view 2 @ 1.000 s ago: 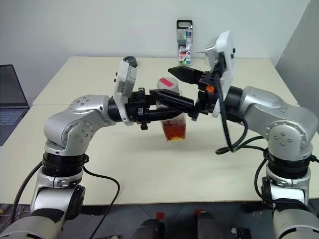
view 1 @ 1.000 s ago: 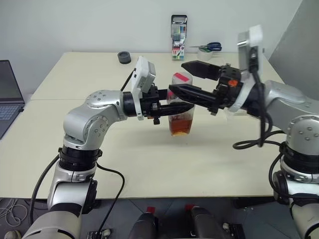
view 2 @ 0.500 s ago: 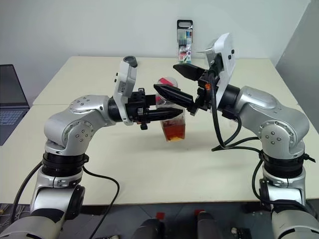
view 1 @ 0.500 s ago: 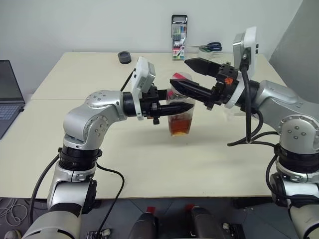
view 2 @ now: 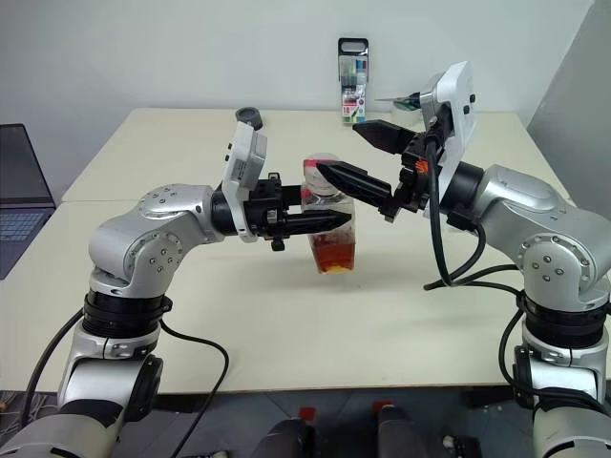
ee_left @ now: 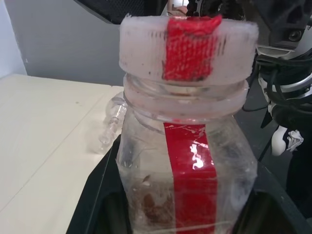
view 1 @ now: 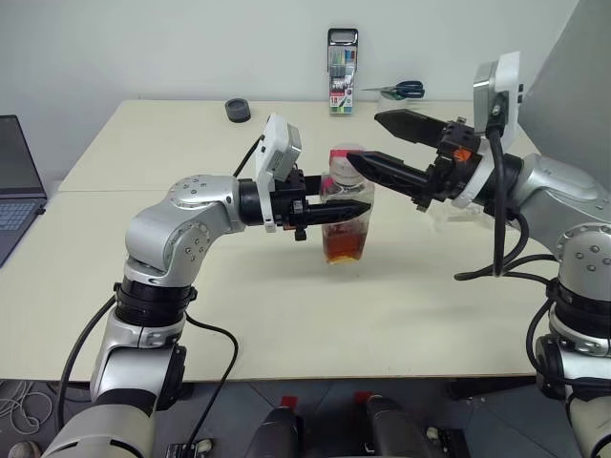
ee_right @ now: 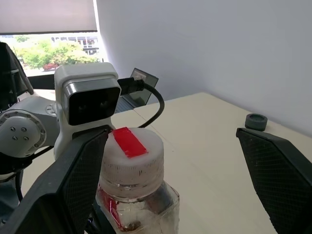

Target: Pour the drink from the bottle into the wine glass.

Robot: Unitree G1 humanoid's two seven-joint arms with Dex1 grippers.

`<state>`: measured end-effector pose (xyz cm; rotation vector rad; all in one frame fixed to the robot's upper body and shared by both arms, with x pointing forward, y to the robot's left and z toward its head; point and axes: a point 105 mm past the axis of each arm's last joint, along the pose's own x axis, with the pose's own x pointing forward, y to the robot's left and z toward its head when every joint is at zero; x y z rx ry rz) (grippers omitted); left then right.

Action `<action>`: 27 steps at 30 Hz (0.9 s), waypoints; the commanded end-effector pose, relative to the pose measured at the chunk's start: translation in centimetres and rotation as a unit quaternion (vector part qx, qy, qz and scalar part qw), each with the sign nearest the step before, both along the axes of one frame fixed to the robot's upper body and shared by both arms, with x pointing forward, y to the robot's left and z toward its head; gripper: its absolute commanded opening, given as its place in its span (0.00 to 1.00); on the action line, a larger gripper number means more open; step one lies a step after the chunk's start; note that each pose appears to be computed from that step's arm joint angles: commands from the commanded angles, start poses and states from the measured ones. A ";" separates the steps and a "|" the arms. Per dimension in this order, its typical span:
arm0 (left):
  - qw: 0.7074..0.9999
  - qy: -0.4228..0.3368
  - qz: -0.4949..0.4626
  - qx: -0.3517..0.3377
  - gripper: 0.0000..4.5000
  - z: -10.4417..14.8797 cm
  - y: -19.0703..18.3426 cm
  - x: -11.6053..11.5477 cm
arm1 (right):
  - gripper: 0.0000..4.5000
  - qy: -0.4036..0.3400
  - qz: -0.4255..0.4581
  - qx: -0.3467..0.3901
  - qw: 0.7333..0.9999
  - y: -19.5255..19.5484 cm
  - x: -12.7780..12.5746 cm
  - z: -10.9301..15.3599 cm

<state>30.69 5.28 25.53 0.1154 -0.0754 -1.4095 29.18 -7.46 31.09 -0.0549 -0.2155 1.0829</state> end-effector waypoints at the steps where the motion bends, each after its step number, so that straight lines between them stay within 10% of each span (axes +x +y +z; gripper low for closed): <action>1: 0.999 -0.042 -0.014 -0.013 0.41 2.0 -0.2 -0.6 | 1.00 -0.021 0.001 0.009 1.000 -0.2 -0.7 1.1; 27: 0.999 -0.047 -0.013 -0.010 0.41 2.0 -0.1 -0.9 | 0.96 0.001 0.068 0.030 0.997 2.9 -1.7 0.7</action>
